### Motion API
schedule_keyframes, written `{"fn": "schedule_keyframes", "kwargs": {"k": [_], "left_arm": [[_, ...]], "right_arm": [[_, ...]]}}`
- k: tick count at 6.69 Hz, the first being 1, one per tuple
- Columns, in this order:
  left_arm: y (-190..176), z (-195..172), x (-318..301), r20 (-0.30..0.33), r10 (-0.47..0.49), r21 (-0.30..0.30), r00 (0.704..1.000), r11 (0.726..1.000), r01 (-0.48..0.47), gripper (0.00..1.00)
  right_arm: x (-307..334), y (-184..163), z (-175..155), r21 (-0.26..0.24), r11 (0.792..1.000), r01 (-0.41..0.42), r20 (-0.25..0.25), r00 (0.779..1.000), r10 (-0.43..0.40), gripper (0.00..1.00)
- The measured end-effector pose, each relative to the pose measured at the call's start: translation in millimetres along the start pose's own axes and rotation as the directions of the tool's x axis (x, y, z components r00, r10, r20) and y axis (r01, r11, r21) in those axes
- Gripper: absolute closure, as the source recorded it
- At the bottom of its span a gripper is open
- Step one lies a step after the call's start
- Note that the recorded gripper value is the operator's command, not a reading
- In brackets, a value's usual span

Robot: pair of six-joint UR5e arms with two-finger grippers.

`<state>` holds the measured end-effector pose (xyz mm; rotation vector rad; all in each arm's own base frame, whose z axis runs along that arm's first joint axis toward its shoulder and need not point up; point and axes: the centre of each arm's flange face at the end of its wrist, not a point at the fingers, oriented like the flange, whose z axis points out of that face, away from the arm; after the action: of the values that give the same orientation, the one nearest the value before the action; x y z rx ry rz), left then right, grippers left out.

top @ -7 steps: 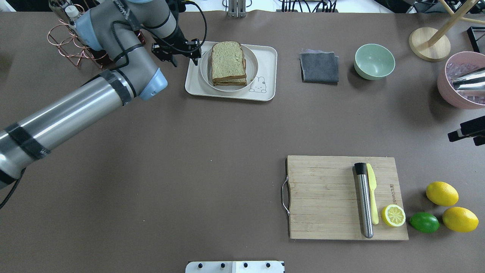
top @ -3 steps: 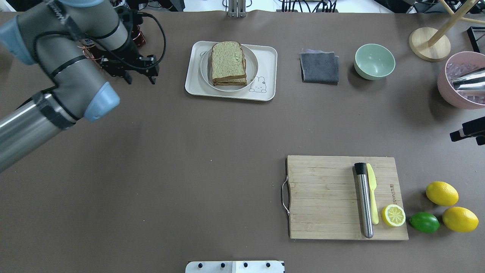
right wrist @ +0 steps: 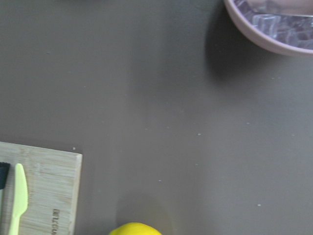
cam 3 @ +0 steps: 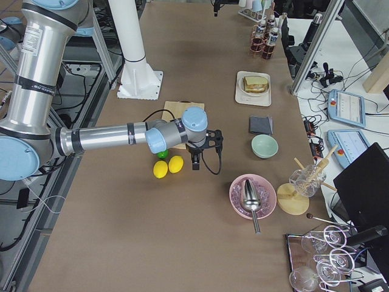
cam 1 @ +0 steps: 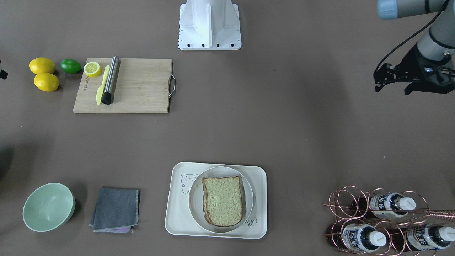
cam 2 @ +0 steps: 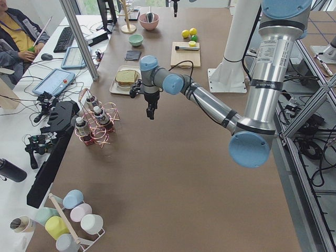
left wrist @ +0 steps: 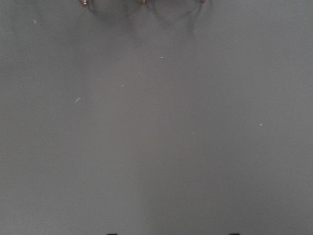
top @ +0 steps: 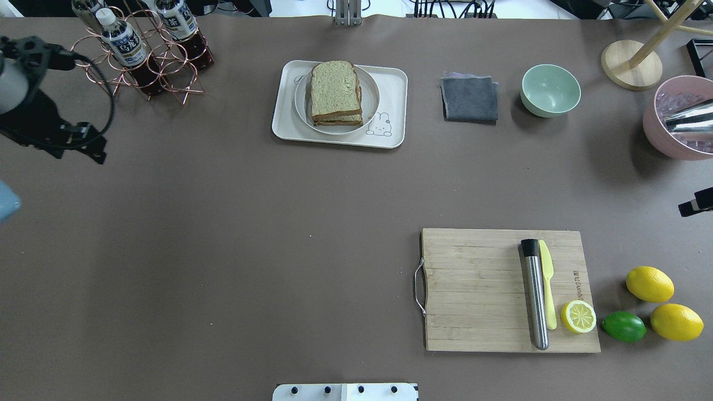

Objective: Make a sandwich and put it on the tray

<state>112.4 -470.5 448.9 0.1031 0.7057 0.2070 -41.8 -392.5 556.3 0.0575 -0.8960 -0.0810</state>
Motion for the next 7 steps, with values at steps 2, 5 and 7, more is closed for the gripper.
{"fn": "schedule_keyframes", "kwargs": {"k": [2,5,7], "left_arm": [[25.0,-11.3,-91.8,0.043,0.089,-0.032,0.995,0.996,-0.088,0.03],[88.4,-27.7,-208.2,0.052,0.146,-0.062,0.988,0.988,-0.142,0.03],[129.8,-36.7,-244.4,0.055,0.098,-0.048,0.994,0.994,-0.096,0.03]], "right_arm": [[41.9,0.7,-17.7,-0.024,0.999,0.040,-0.081,0.996,-0.042,0.00],[84.0,0.3,-29.8,-0.023,0.998,0.051,-0.129,0.990,-0.054,0.00],[91.7,-3.7,-34.6,-0.014,0.998,0.063,-0.152,0.986,-0.065,0.00]]}}
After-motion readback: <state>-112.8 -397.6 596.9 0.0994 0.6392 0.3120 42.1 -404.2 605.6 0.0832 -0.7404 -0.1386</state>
